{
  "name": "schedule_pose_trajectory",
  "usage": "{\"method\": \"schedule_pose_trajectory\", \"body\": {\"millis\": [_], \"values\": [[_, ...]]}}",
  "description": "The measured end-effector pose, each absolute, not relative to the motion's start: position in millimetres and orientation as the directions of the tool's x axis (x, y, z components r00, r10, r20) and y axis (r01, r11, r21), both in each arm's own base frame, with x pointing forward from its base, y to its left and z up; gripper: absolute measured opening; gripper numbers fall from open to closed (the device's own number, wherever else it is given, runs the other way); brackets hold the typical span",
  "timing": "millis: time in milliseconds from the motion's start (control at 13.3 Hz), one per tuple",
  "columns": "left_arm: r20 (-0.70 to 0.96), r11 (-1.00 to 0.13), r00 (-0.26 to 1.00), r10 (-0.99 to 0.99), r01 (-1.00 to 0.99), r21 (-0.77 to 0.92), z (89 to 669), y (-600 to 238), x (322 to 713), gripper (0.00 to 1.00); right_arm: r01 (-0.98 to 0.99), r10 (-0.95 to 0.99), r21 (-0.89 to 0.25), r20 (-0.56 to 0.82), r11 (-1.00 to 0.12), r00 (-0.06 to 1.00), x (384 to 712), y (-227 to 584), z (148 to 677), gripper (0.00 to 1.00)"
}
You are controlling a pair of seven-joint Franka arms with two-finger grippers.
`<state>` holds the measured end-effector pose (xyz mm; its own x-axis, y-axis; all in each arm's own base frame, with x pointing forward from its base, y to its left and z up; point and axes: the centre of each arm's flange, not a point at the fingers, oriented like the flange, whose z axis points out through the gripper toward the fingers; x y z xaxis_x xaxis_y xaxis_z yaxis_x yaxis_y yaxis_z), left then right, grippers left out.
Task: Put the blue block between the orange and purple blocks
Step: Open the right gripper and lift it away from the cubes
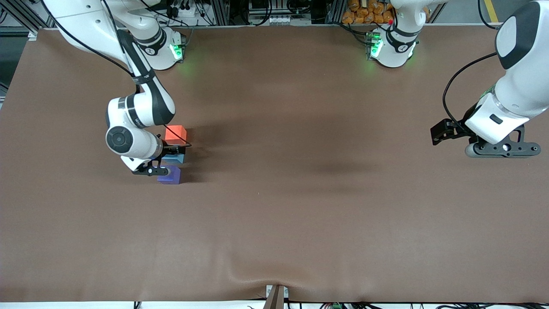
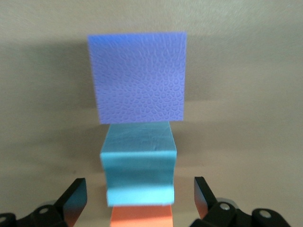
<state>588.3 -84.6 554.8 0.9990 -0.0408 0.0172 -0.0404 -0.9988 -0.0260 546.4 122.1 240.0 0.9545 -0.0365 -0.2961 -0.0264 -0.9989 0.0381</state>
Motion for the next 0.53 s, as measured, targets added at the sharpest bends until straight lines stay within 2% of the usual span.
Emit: {"method": "schedule_pose_trajectory", "body": {"millis": [226,528], "values": [[0.020,-0.999,0.999,-0.041,-0.040,-0.025,555.6,-84.4,588.7,1.00,-0.025,-0.034,0.032,-0.330,-0.999,0.943,578.8,131.2,311.3,1.00],[0.019,-0.999,0.999,-0.041,-0.040,-0.023,552.8,-84.3,590.8,1.00,-0.046,-0.042,-0.008,-0.289,-0.999,0.956,617.7,126.0,445.5,1.00]]}}
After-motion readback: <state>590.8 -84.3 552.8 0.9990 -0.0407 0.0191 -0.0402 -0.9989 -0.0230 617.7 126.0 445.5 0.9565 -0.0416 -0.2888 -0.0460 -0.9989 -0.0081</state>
